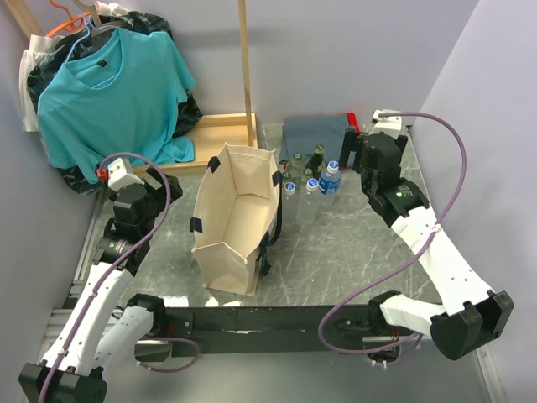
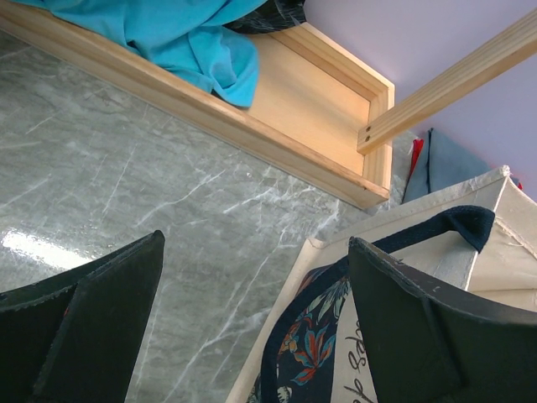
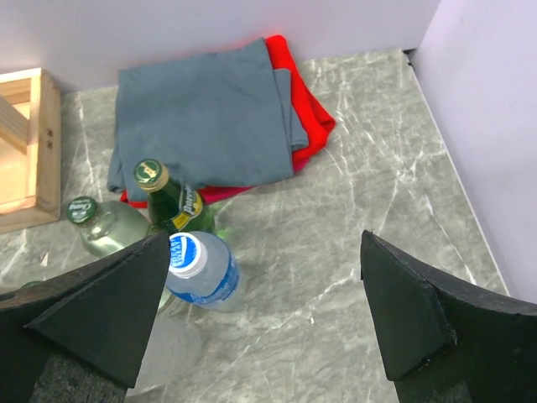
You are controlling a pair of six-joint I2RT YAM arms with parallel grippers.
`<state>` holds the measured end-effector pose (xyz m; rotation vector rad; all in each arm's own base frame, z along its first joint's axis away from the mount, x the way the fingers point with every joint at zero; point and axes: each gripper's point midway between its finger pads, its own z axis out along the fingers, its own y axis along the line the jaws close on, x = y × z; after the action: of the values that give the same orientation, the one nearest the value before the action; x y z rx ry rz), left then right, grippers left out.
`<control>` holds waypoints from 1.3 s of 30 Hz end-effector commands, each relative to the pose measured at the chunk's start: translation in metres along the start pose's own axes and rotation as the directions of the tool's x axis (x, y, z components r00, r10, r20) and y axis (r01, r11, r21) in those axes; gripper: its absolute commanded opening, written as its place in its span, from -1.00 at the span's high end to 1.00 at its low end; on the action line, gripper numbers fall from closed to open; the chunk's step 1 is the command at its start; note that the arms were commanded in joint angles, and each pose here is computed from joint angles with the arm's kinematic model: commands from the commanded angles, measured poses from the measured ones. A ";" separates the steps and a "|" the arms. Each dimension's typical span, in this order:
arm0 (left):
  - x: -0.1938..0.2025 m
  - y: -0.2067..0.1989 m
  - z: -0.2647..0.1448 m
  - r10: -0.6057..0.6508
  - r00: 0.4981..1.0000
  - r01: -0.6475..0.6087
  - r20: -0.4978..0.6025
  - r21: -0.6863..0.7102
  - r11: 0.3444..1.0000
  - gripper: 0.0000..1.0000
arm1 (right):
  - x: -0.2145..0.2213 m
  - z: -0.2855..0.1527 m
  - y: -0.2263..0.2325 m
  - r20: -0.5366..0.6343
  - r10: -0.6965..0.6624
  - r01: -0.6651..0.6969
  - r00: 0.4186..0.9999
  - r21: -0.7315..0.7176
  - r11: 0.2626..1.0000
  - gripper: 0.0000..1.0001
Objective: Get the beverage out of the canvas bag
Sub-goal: Reset both arms
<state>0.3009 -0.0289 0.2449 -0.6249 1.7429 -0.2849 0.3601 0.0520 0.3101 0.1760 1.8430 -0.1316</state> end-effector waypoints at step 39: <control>-0.031 -0.032 0.026 0.175 0.984 -0.176 0.027 0.048 0.983 -0.93 | 0.065 0.012 -0.045 0.077 0.225 -0.218 0.971 -0.092 0.972 -1.00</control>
<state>0.3340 -0.0350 0.2512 -0.4675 1.8231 -0.1830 0.3447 0.0033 0.2366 0.3358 1.7564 -0.0365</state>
